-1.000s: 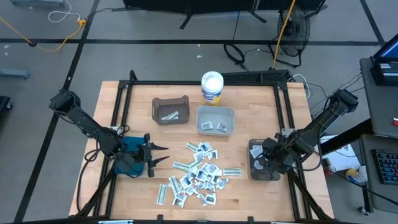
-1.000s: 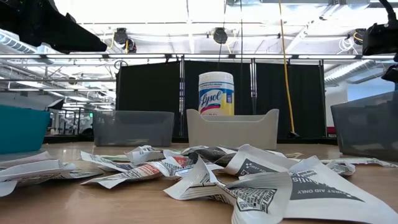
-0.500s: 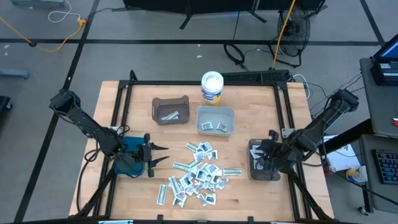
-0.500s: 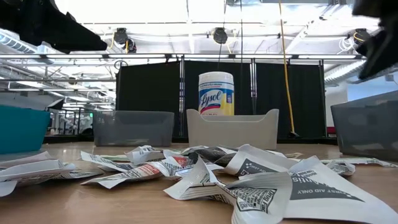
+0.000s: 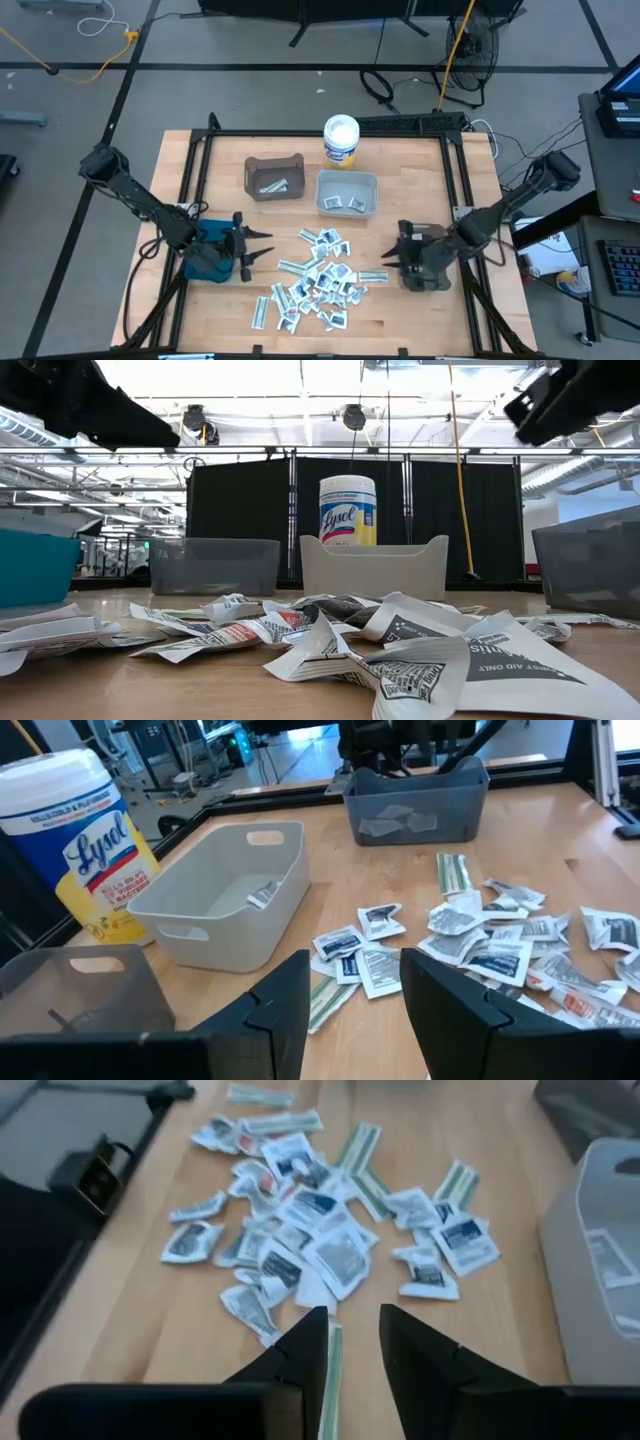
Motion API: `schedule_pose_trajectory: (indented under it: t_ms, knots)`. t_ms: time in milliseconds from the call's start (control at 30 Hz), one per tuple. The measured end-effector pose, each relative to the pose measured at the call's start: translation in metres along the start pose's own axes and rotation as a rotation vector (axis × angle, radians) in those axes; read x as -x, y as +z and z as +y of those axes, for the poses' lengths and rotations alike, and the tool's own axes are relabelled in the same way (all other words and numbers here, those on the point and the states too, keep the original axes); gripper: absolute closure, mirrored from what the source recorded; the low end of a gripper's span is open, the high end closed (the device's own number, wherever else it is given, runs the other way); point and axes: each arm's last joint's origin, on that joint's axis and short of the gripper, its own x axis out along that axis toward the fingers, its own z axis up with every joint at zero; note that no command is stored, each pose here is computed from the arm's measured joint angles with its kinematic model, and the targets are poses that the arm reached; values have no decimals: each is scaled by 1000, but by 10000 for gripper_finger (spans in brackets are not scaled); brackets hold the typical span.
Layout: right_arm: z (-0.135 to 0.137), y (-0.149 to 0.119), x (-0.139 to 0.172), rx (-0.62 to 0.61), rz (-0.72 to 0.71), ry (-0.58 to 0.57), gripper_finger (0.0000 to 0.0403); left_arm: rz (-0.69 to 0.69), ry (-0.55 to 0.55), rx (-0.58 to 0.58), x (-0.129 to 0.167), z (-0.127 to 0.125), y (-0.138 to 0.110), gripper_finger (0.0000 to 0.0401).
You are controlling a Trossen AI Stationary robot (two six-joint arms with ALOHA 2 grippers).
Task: Pick & Place First Aid Supplies
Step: Put the green bandage pack into the top black bin
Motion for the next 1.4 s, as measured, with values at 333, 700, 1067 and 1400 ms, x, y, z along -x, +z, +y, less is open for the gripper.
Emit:
schedule_pose_trajectory:
  t_ms: [333,700,1067,1400]
  knots:
    - [-6,-6,-43,-71,119,51,302,2,-7,-6,0,0,0,240]
    - [-4,-29,-83,-128,281,100,241,2,-7,-7,0,0,0,240]
    - [4,-9,-102,-107,437,67,184,2,-6,-6,0,0,0,240]
    - [6,-9,-122,-135,649,65,186,2,-7,-1,0,0,0,240]
